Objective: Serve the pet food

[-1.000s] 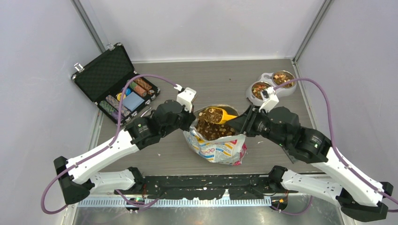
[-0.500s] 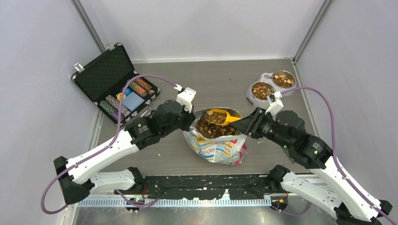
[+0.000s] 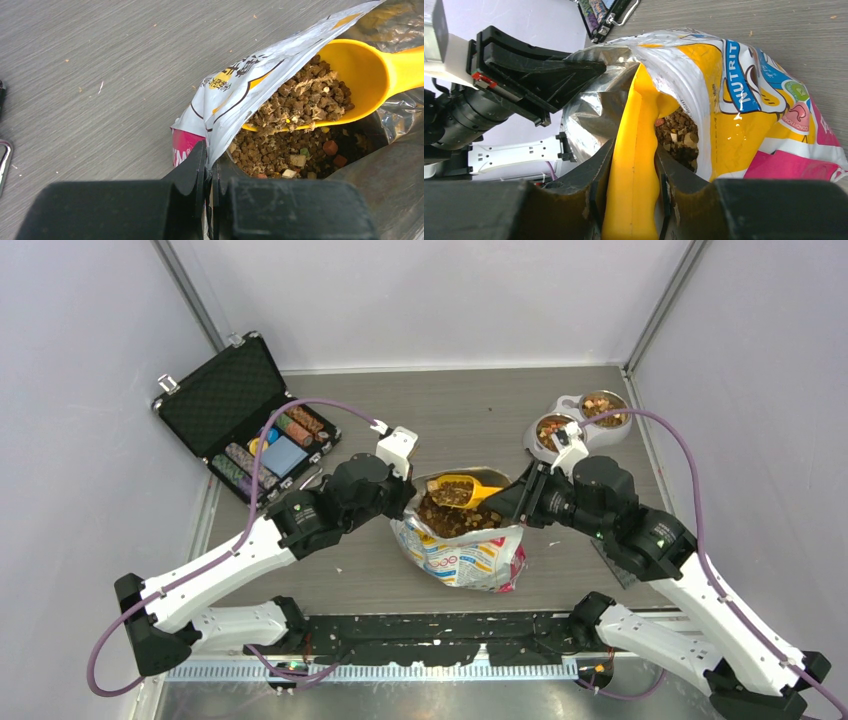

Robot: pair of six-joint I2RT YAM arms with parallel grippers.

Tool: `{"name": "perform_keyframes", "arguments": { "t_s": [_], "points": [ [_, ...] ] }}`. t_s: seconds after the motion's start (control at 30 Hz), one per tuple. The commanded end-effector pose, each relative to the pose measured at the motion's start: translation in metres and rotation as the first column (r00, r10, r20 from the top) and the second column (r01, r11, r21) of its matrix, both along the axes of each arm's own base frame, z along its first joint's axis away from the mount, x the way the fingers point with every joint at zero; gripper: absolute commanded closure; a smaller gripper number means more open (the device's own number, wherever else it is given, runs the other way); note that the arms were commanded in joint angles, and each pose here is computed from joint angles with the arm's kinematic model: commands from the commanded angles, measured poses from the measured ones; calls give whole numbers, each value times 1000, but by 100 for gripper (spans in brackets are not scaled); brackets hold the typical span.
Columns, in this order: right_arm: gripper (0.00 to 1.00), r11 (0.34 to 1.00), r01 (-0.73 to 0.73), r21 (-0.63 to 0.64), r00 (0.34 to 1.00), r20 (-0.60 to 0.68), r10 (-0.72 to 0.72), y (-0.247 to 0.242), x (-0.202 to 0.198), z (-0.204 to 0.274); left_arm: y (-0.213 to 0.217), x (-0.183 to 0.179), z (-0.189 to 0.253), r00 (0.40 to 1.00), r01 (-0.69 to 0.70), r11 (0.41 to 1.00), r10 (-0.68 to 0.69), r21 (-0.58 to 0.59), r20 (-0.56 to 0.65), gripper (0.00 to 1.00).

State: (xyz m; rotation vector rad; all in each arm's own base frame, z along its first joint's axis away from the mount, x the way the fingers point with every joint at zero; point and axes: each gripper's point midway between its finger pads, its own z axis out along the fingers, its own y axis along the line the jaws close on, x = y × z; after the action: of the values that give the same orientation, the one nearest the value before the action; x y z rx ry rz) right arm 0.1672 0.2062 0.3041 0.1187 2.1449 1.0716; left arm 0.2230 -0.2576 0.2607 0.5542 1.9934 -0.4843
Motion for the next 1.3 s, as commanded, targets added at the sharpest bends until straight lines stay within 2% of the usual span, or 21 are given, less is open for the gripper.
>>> {"name": "perform_keyframes", "arguments": {
  "t_s": [0.0, 0.23, 0.53, 0.8, 0.9, 1.27],
  "points": [
    [95, 1000, -12, 10, 998, 57, 11, -6, -4, 19, 2, 10, 45, 994, -31, 995, 41, -98, 101, 100],
    [95, 980, -85, 180, 996, 47, 78, 7, -15, 13, 1, 10, 46, 994, -33, 994, 43, -102, 99, 100],
    [95, 960, -65, 274, 997, 58, 51, -9, -11, 5, 4, 9, 39, 995, -48, 994, 56, -95, 78, 100],
    [95, 894, -123, 431, 992, 40, 117, -3, -8, -4, 6, 10, 40, 995, -63, 994, 69, -84, 74, 100],
    [95, 874, -101, 475, 994, 15, 107, -8, -3, -11, 6, 11, 39, 995, -66, 994, 73, -82, 74, 100],
    [95, 825, -116, 552, 992, 26, 122, -23, -5, -13, 6, 14, 39, 993, -78, 995, 84, -69, 78, 100]
  ]
}}
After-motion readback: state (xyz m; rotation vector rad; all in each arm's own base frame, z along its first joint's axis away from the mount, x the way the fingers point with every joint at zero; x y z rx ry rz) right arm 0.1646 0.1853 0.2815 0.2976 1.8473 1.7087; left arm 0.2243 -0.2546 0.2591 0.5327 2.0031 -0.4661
